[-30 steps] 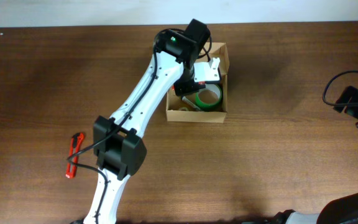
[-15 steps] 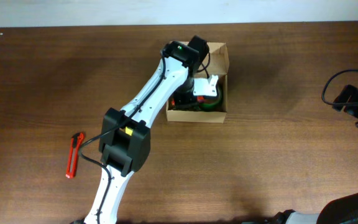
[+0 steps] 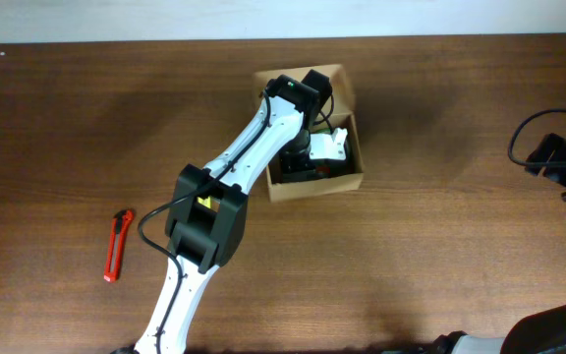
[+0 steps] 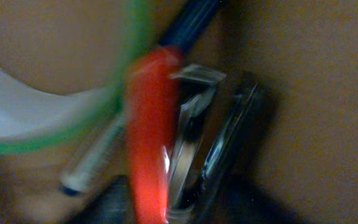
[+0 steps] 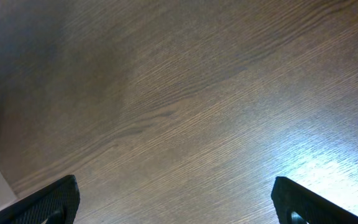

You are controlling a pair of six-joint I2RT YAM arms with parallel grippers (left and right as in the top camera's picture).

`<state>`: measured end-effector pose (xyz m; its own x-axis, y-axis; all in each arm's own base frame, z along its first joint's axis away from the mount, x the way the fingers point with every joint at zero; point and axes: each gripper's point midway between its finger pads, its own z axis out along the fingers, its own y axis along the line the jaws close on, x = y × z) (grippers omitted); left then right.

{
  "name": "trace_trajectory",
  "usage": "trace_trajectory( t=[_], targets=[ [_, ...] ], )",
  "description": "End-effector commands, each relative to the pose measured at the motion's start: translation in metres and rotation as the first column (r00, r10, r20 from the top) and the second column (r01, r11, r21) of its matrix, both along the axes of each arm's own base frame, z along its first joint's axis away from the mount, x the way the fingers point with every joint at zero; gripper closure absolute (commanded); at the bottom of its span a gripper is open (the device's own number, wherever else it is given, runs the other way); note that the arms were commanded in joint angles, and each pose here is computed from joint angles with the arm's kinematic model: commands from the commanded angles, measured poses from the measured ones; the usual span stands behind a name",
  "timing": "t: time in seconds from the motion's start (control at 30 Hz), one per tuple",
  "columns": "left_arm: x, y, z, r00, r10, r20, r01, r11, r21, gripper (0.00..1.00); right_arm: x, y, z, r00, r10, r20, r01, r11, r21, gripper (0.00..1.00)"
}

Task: Pack container
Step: 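Move the left gripper to the yellow highlighter and grasp it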

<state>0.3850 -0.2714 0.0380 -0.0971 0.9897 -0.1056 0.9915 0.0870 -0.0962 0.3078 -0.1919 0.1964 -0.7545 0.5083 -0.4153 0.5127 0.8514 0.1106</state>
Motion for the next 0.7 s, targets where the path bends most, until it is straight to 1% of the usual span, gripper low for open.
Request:
trace_trajectory(
  t=[0.0,0.13,0.2,0.27,0.33,0.37,0.4,0.43,0.47,0.5,0.53,0.57,0.63,0.67],
  targets=[
    [0.001,-0.003,0.004,0.999,0.04,0.005,-0.04,0.999,-0.012,0.21,0.001,0.003,0.002,1.0,-0.001,0.016,0.001,1.0,0.015,0.01],
    [0.021,0.0,0.045,0.989,0.108,0.102,-0.099,0.991,-0.085,0.21,0.002,0.005,0.002,1.0,0.005,0.023,-0.005,1.0,0.025,0.01],
    [0.026,0.002,0.072,0.981,0.126,0.15,-0.108,0.987,-0.121,0.22,0.002,0.006,0.002,1.0,0.008,0.027,-0.009,0.999,0.031,0.01],
    [0.03,0.004,0.098,0.964,0.172,0.201,-0.144,0.978,-0.148,0.27,0.002,0.006,0.002,1.0,0.008,0.026,-0.009,0.999,0.031,0.01],
    [0.037,0.008,0.139,0.921,0.261,0.29,-0.207,0.957,-0.203,0.3,0.002,0.006,0.002,1.0,0.007,0.026,-0.008,0.999,0.031,0.01],
    [0.041,0.013,0.162,0.888,0.309,0.339,-0.241,0.943,-0.23,0.34,0.002,0.006,0.002,1.0,0.007,0.025,-0.008,0.999,0.032,0.01],
    [0.043,0.02,0.184,0.848,0.368,0.381,-0.285,0.923,-0.258,0.36,0.002,0.007,0.002,1.0,0.007,0.023,-0.008,0.999,0.033,0.01],
    [0.045,0.027,0.203,0.804,0.423,0.417,-0.327,0.901,-0.284,0.42,0.002,0.007,0.002,1.0,0.007,0.022,-0.008,0.999,0.034,0.01],
    [0.046,0.043,0.23,0.73,0.503,0.463,-0.393,0.863,-0.317,0.47,0.001,0.007,0.001,1.0,0.007,0.021,-0.008,0.999,0.035,0.01],
    [0.045,0.053,0.244,0.687,0.544,0.482,-0.427,0.839,-0.337,0.47,0.001,0.007,0.001,1.0,0.007,0.019,-0.008,0.999,0.036,0.01],
    [0.041,0.073,0.269,0.614,0.604,0.509,-0.478,0.797,-0.369,0.47,0.0,0.008,0.001,1.0,0.007,0.014,-0.008,0.999,0.04,0.01],
    [0.036,0.09,0.283,0.565,0.644,0.516,-0.517,0.763,-0.388,0.46,-0.001,0.008,0.0,1.0,0.007,0.013,-0.008,0.999,0.041,0.0],
    [0.032,0.122,0.303,0.466,0.738,0.489,-0.591,0.67,-0.449,0.46,-0.002,0.01,0.0,1.0,0.008,0.009,-0.009,0.999,0.047,0.01],
    [0.033,0.142,0.308,0.403,0.789,0.463,-0.638,0.605,-0.476,0.46,-0.003,0.01,-0.001,1.0,0.009,0.005,-0.009,0.999,0.051,0.01]
  ],
)
